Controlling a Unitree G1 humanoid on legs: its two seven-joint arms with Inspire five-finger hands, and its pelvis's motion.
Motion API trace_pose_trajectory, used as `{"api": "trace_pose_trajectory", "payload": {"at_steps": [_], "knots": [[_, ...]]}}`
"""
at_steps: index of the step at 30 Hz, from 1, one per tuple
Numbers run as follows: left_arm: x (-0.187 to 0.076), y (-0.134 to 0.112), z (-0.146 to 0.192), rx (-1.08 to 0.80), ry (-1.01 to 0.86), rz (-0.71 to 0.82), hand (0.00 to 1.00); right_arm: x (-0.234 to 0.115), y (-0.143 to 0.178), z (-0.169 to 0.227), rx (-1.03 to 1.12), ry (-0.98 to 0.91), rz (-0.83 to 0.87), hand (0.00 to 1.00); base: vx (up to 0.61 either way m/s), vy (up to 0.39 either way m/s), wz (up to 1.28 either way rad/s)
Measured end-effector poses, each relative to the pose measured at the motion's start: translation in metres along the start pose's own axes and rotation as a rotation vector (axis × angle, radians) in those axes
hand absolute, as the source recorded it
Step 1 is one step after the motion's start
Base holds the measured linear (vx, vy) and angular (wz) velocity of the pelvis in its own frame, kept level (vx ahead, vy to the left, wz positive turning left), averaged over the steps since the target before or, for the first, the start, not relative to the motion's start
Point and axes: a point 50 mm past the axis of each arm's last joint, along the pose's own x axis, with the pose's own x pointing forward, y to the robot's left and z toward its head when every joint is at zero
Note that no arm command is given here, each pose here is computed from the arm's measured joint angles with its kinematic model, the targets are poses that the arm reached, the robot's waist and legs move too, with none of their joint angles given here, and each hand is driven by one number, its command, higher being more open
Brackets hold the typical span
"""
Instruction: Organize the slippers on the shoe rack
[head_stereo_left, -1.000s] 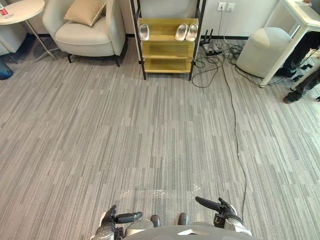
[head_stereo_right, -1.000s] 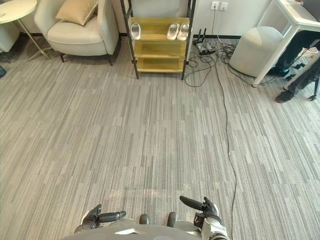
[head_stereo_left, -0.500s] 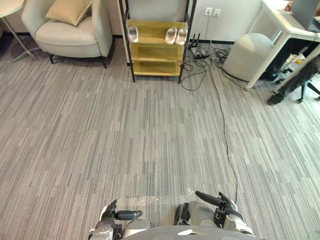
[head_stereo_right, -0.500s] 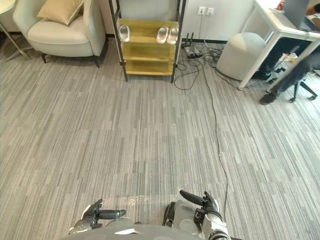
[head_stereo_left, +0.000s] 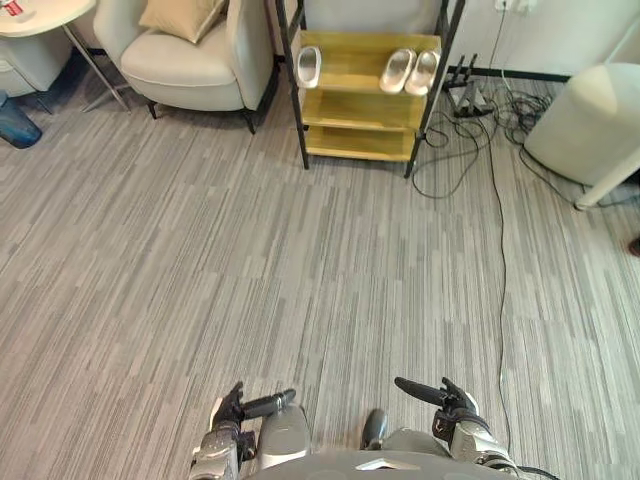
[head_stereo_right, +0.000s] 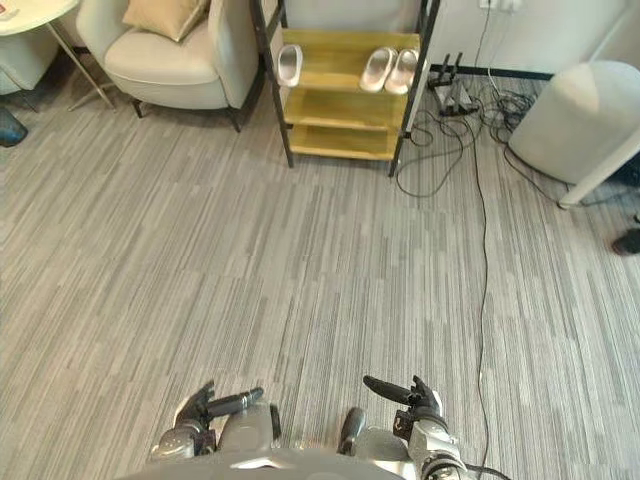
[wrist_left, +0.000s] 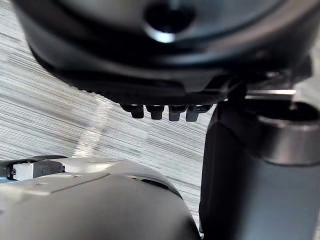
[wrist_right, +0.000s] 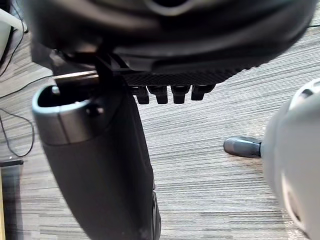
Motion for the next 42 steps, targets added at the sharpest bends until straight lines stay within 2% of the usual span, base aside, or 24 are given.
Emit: {"api": "trace_pose_trajectory", "payload": {"at_steps": [4, 7, 11, 14, 22, 24, 27, 31, 35, 38, 40, 42], "knots": [[0.003, -0.003, 0.01, 0.005, -0.027, -0.009, 1.0, 0.0, -0.002, 0.0, 0.023, 0.002, -0.023, 1.0, 0.43, 0.206, -0.15], [0.007, 0.005, 0.022, 0.012, -0.05, 0.022, 1.0, -0.002, 0.017, -0.006, 0.03, 0.021, 0.02, 1.0, 0.45, 0.168, 0.0], [0.005, 0.009, 0.013, -0.007, -0.01, 0.037, 1.0, -0.005, 0.033, -0.005, 0.044, 0.009, 0.073, 1.0, 0.44, 0.162, -0.35], [0.004, 0.015, 0.008, 0.061, 0.016, 0.035, 1.0, -0.006, 0.038, -0.004, 0.01, 0.001, 0.1, 1.0, 0.33, 0.092, -0.26], [0.003, 0.011, 0.001, 0.071, 0.044, 0.024, 1.0, -0.003, 0.04, 0.021, -0.039, -0.099, 0.12, 1.0, 0.42, -0.085, 0.2], [0.002, 0.012, -0.004, 0.071, 0.063, 0.031, 1.0, -0.003, 0.034, 0.015, -0.052, -0.078, 0.106, 1.0, 0.56, -0.267, 0.51], [-0.001, 0.0, -0.014, 0.043, 0.089, 0.01, 1.0, 0.0, 0.021, 0.02, -0.081, -0.087, 0.072, 1.0, 0.49, -0.226, 0.1], [-0.002, -0.001, -0.017, -0.024, 0.099, 0.028, 1.0, -0.001, 0.014, 0.009, -0.051, -0.051, 0.051, 1.0, 0.5, -0.215, 0.05], [0.0, 0.007, -0.003, -0.037, 0.03, 0.045, 1.0, -0.002, 0.014, -0.003, -0.043, -0.008, 0.044, 1.0, 0.39, -0.056, -0.09], [0.002, 0.006, 0.007, -0.04, -0.01, 0.04, 1.0, -0.002, 0.013, -0.005, -0.037, 0.004, 0.037, 1.0, 0.42, 0.12, -0.28], [0.001, 0.0, 0.001, -0.031, 0.01, 0.022, 1.0, -0.002, 0.006, -0.008, -0.046, 0.015, 0.019, 1.0, 0.42, 0.185, -0.2], [0.003, 0.009, 0.005, -0.001, 0.006, 0.035, 1.0, -0.004, 0.015, -0.015, -0.053, 0.036, 0.047, 1.0, 0.48, 0.167, 0.05]]}}
